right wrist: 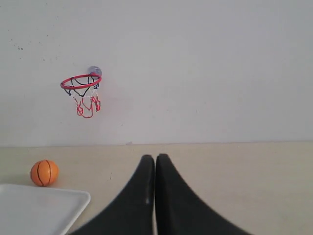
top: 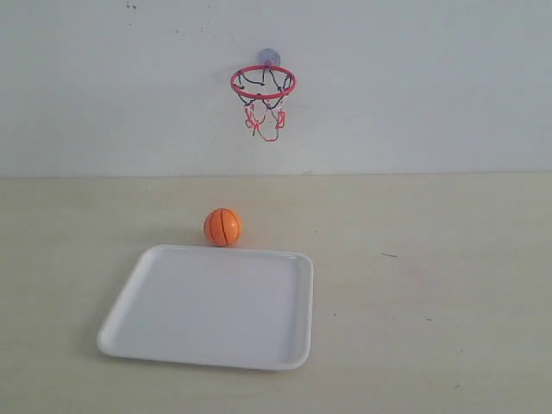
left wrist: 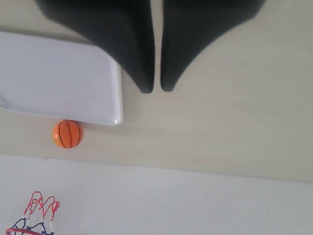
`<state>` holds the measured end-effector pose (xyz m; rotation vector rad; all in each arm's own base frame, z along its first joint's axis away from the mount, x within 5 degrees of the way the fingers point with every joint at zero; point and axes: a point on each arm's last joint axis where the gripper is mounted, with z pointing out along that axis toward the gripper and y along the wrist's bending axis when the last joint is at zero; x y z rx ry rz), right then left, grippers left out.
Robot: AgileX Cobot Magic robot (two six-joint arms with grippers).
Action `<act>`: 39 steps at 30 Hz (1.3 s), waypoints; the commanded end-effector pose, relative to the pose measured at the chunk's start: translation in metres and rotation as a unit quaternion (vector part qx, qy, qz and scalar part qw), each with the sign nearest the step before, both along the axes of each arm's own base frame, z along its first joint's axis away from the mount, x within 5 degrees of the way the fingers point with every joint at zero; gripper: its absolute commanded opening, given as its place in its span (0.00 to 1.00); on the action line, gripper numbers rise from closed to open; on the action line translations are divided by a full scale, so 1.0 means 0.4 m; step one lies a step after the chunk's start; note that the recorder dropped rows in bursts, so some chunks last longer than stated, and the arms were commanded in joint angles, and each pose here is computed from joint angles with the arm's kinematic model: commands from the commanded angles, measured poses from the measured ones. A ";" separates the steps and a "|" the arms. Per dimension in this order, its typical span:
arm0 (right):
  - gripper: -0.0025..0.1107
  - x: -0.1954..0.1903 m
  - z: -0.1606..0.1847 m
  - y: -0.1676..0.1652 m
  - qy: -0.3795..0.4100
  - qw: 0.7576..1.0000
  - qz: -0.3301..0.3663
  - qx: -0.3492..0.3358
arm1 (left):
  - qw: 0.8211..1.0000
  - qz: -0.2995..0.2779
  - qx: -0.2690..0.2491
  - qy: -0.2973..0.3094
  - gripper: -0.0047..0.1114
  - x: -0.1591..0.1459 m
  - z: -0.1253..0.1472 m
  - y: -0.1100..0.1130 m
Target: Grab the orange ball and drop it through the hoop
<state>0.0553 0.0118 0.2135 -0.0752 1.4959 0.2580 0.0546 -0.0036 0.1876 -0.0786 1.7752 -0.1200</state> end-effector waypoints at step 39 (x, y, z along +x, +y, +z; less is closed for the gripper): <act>0.02 -0.006 -0.083 -0.019 0.168 0.981 -0.066 -0.069 | 1.000 -0.001 0.001 0.000 0.08 0.000 -0.002 0.000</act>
